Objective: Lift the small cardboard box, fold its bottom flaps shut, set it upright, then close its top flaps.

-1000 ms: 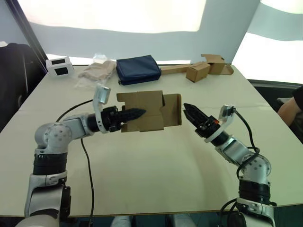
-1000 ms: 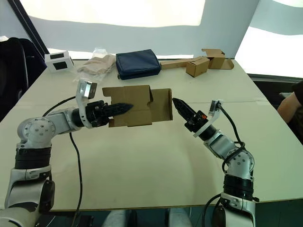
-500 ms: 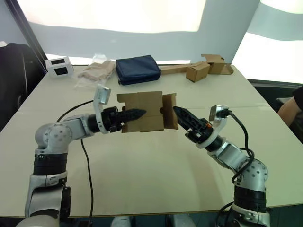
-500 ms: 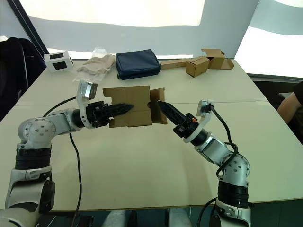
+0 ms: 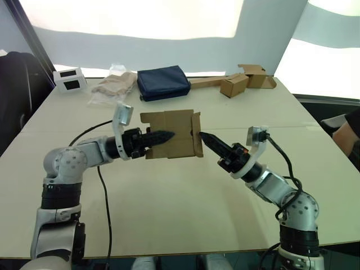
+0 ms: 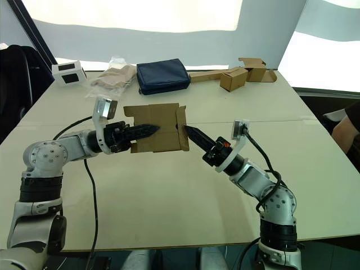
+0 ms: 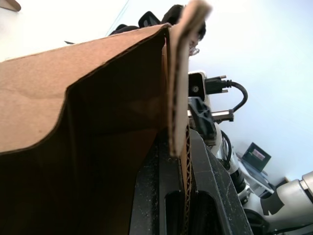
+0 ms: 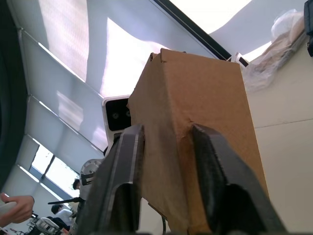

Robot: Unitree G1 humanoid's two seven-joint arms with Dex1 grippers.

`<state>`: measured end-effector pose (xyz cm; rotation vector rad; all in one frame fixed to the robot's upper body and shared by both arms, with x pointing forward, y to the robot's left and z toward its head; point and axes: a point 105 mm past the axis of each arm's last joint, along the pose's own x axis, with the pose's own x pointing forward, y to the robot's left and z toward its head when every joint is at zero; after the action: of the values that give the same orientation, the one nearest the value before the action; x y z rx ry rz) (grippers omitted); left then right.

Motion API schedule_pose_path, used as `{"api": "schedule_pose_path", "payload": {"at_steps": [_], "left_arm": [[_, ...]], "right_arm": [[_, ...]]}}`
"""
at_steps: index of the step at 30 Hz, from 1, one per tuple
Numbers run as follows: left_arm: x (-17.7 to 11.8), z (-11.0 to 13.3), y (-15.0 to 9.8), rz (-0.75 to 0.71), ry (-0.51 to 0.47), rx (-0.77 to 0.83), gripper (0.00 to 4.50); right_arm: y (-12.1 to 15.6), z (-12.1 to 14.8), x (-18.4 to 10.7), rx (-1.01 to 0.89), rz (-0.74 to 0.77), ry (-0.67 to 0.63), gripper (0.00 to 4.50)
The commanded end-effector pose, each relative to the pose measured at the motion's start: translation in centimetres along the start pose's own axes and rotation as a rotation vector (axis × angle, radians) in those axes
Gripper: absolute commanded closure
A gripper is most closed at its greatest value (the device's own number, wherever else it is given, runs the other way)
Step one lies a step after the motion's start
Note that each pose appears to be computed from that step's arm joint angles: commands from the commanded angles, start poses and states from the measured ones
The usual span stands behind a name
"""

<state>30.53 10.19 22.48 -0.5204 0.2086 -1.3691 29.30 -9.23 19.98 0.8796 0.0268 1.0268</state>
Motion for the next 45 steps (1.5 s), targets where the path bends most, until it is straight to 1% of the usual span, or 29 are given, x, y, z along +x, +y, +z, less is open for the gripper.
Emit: {"api": "schedule_pose_path", "payload": {"at_steps": [1, 8, 17, 20, 21, 22, 23, 32, 38, 41, 44, 45], "left_arm": [[0.1, 0.5, -0.9, -0.029, -0.006, 0.039, 4.50], [0.2, 0.6, -0.9, -0.030, -0.008, 0.040, 4.50], [0.1, 0.7, -0.8, -0.023, -0.007, 0.040, 4.50], [0.2, 0.7, -0.8, -0.024, -0.008, 0.041, 4.50], [0.2, 0.7, -0.8, -0.024, -0.008, 0.041, 4.50], [0.2, 0.7, -0.8, -0.024, -0.009, 0.042, 4.50], [0.2, 0.7, -0.8, -0.024, -0.009, 0.043, 4.50], [0.2, 0.7, -0.8, -0.020, -0.013, 0.045, 4.50], [0.3, 0.8, -0.9, -0.024, -0.017, 0.046, 4.50], [0.3, 0.8, -0.9, -0.024, -0.017, 0.045, 4.50], [0.3, 0.8, -0.9, -0.025, -0.018, 0.044, 4.50], [0.3, 0.8, -0.9, -0.024, -0.018, 0.044, 4.50]], "right_arm": [[0.2, 0.6, 0.2, -0.056, 0.005, -0.009, 4.46], [-0.7, 1.1, 0.4, -0.140, -0.043, -0.016, 4.46], [0.0, 1.6, 0.1, -0.101, 0.005, -0.046, 4.46], [0.1, 1.6, 0.0, -0.079, 0.014, -0.049, 3.66], [0.1, 1.6, 0.0, -0.073, 0.013, -0.050, 3.32], [0.2, 1.7, 0.0, -0.063, 0.017, -0.054, 2.78], [0.2, 1.7, 0.0, -0.055, 0.023, -0.057, 2.46], [0.4, 1.6, 0.0, -0.025, 0.037, -0.061, 2.46], [0.1, 1.7, 0.0, -0.039, 0.022, -0.055, 2.46], [0.1, 1.6, 0.1, -0.045, 0.018, -0.047, 3.26], [0.1, 1.5, 0.2, -0.058, 0.013, -0.039, 4.39], [0.1, 1.5, 0.2, -0.065, 0.009, -0.036, 4.39]]}}
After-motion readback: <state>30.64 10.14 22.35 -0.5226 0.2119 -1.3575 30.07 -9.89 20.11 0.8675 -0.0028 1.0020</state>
